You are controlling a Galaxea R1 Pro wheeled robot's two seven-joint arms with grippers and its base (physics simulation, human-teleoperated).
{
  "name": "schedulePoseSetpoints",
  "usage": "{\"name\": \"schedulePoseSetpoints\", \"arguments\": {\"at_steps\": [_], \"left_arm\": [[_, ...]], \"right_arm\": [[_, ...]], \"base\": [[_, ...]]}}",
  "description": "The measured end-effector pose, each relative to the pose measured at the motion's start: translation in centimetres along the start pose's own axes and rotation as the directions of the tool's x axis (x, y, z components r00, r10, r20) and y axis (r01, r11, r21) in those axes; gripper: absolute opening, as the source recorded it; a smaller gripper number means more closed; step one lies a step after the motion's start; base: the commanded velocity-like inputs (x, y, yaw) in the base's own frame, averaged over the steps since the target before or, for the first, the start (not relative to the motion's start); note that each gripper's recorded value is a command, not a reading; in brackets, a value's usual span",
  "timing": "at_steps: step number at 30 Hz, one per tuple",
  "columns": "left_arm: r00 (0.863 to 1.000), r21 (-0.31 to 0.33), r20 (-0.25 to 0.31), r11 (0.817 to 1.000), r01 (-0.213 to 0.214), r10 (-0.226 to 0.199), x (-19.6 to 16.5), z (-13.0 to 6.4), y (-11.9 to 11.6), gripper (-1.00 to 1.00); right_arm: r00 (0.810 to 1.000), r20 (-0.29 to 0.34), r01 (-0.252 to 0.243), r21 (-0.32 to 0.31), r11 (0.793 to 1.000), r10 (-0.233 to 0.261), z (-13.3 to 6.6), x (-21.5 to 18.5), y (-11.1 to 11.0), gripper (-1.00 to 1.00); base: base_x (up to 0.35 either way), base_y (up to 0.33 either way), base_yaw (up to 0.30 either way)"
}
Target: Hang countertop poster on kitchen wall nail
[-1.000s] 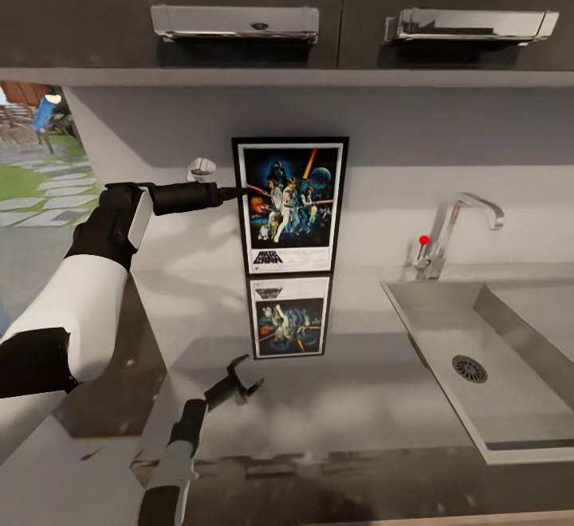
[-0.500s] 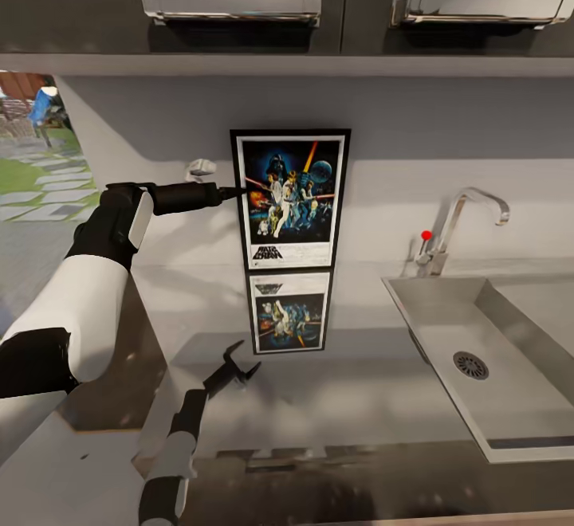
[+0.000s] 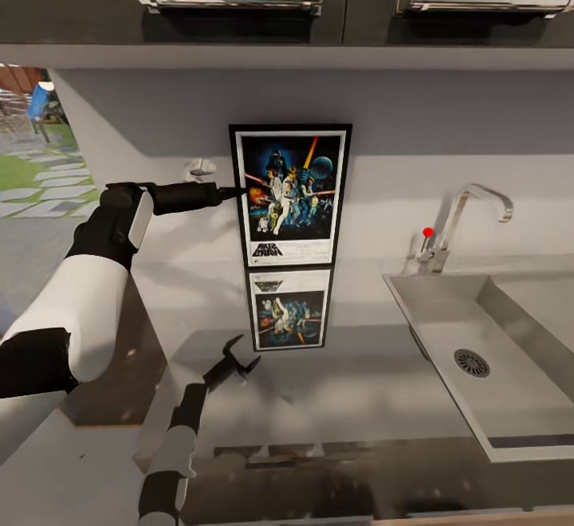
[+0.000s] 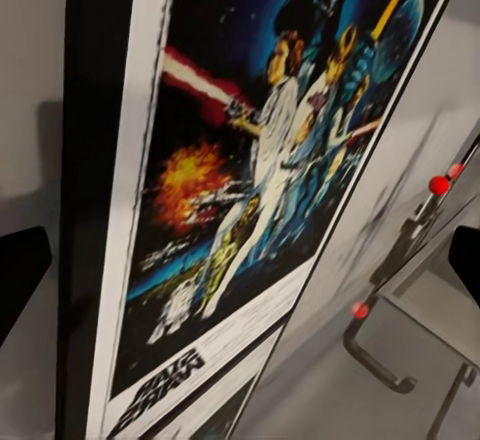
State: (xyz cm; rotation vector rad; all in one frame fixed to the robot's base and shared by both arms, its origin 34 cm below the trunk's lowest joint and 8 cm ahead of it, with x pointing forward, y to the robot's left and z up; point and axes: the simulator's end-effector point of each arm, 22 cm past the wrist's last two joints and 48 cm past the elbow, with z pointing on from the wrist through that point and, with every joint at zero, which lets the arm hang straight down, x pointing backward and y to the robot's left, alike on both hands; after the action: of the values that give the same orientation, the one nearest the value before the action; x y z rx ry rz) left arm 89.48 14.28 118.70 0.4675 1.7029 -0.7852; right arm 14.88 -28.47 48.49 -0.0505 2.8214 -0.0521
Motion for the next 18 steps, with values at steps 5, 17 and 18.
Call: {"name": "schedulePoseSetpoints", "arguments": {"at_steps": [5,17,18], "left_arm": [[1.0,-0.002,-0.006,1.0,0.005,-0.005,0.5,0.3,0.3,1.0],[0.999,-0.061,-0.025,0.998,0.026,-0.028,2.0,1.6,1.8,1.0],[0.999,-0.062,-0.026,0.998,0.028,-0.029,2.1,1.6,1.9,1.0]], "right_arm": [[1.0,-0.006,0.0,0.0,1.0,0.0,-0.1,0.2,0.0,1.0],[1.0,-0.024,0.001,-0.001,1.0,-0.001,-0.3,0.8,0.0,1.0],[1.0,-0.025,0.001,-0.001,1.0,-0.001,-0.3,0.9,0.0,1.0]], "base": [[0.0,0.0,0.0],[0.0,0.0,0.0],[0.0,0.0,0.0]]}}
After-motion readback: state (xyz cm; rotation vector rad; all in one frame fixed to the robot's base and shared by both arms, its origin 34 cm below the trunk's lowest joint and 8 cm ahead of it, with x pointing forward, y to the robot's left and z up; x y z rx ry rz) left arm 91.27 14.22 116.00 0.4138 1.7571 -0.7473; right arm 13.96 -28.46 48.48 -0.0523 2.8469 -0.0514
